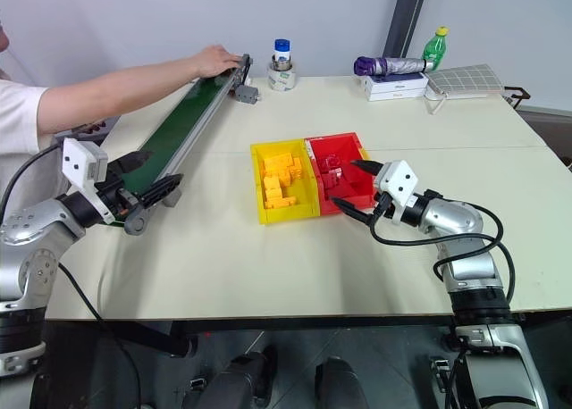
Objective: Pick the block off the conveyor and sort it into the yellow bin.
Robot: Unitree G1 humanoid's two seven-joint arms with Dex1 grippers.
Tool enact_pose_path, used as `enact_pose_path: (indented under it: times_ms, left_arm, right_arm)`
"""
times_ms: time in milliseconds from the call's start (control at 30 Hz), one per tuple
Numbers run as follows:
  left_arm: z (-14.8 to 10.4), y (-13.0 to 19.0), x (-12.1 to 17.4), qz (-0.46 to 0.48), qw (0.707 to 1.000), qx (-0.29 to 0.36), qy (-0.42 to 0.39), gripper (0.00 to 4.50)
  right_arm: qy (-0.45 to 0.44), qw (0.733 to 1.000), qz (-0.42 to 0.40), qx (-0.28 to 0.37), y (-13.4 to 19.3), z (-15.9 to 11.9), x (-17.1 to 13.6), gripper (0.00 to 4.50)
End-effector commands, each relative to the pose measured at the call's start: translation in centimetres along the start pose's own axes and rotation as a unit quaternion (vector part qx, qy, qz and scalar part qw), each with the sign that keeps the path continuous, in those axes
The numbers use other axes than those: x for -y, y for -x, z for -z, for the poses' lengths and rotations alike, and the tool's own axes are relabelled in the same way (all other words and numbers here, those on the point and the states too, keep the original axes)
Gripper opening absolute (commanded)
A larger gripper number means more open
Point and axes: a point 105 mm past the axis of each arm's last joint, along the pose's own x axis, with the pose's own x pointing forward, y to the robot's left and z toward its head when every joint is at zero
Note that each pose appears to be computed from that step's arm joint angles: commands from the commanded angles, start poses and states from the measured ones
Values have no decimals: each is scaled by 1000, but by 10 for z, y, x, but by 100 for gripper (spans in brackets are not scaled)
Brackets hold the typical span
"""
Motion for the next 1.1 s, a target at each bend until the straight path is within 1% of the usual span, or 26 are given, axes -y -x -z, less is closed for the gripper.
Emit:
enact_pose_path:
  times_ms: [33,133,233,333,467,567,667,733,867,967,1100]
  left_arm:
    - [-14,1,-2,-1,1000,23,-20,447]
    - [-18,2,-8,-22,999,31,-30,447]
    - [-20,5,-7,-23,999,35,-35,447]
    - [-21,11,-9,-44,997,46,-41,447]
    - [-21,30,-24,-125,988,63,-66,447]
    - [-18,49,-37,-200,975,67,-67,447]
    - [-4,72,-39,-276,958,58,-57,447]
    - [7,79,-38,-308,950,40,-39,447]
    - [16,82,-29,-324,945,37,-20,447]
    - [16,82,-28,-332,942,43,-8,447]
    - [12,82,-31,-334,941,48,-23,447]
  right_arm:
    - [18,1000,10,17,3,-11,5,450]
    - [18,1000,9,16,3,-11,5,450]
    - [18,1000,8,17,3,-11,5,450]
    - [18,1000,8,18,2,-11,5,450]
    - [18,1000,7,19,2,-11,4,450]
    - [18,1000,5,22,1,-12,3,450]
    - [17,1000,4,23,0,-12,4,450]
    - [16,1000,3,23,-1,-11,3,450]
    - [16,1000,-1,26,-4,-11,3,450]
    - [15,1000,-2,27,-4,-12,3,450]
    - [15,1000,-4,27,-5,-12,3,450]
